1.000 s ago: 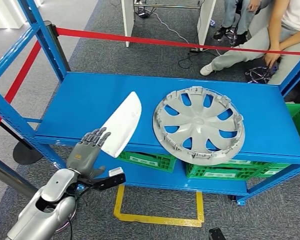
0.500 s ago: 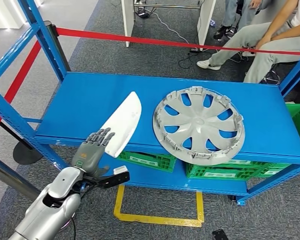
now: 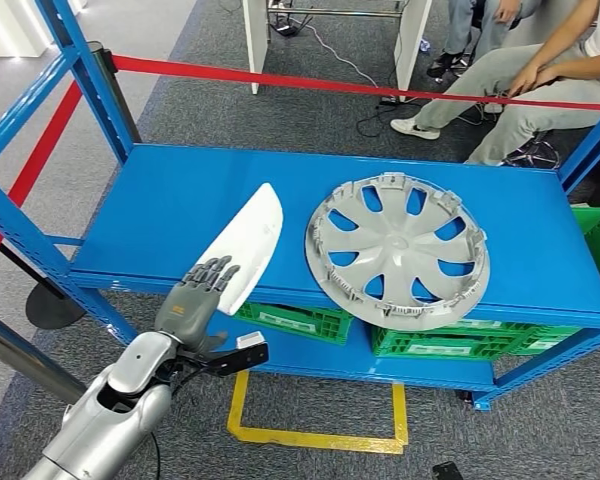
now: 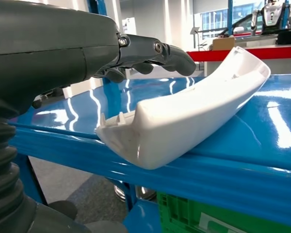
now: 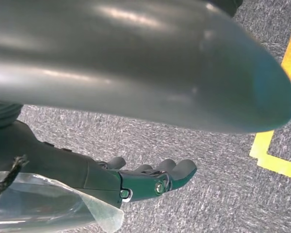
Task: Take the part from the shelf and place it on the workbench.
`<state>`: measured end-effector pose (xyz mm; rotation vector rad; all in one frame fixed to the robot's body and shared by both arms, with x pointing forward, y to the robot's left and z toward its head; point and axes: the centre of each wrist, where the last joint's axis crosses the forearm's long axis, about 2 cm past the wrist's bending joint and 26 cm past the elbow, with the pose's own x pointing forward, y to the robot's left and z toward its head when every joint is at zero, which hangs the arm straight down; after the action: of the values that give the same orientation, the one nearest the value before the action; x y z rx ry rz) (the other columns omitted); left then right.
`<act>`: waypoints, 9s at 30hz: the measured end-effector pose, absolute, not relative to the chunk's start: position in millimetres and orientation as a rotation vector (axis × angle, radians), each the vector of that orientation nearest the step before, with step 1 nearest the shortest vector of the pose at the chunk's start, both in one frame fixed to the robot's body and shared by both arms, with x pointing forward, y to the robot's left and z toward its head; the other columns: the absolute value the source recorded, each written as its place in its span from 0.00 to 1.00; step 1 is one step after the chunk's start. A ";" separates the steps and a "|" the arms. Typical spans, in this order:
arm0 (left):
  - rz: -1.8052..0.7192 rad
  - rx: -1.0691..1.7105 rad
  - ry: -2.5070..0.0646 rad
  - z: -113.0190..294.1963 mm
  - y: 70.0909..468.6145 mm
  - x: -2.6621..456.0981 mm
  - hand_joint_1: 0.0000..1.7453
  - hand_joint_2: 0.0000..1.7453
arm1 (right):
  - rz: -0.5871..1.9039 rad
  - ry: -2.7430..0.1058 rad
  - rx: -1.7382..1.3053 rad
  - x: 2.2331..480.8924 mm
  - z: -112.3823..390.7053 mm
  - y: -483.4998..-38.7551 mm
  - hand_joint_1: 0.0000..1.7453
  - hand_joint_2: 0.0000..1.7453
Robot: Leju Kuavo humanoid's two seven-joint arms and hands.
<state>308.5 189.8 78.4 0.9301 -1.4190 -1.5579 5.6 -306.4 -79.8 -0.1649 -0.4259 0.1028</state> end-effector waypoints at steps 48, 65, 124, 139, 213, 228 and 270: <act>-1.592 0.926 -1.439 92.9 168.3 321.2 0.25 1.00 | 0.106 -0.462 -0.206 -0.1 -78.0 -325.8 0.00 0.00; -1.554 0.923 -1.433 87.7 175.9 318.7 0.60 1.00 | 0.125 -0.433 -0.188 -2.3 -78.7 -327.1 0.00 0.00; -1.234 1.361 -1.906 164.8 192.4 328.7 1.00 1.00 | 0.126 -0.408 -0.188 -12.5 -80.5 -325.4 0.00 0.00; -1.138 1.467 -2.082 194.5 196.8 315.5 1.00 1.00 | 0.117 -0.415 -0.173 -13.0 -82.7 -320.4 0.00 0.00; -1.185 1.453 -1.955 180.4 227.3 299.0 1.00 1.00 | 0.011 -0.416 -0.174 -4.2 -97.9 -272.7 0.00 0.00; -1.187 1.458 -1.944 179.5 230.2 298.8 1.00 1.00 | 0.009 -0.423 -0.170 0.1 -97.9 -271.4 0.00 0.00; -1.165 1.406 -1.909 181.1 230.0 300.0 1.00 1.00 | 0.006 -0.402 -0.152 1.1 -97.9 -270.6 0.00 0.00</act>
<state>300.0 230.0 181.1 1.4061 -1.9091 -1.1651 1.1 -270.6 -97.9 -0.1524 -0.4015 0.0056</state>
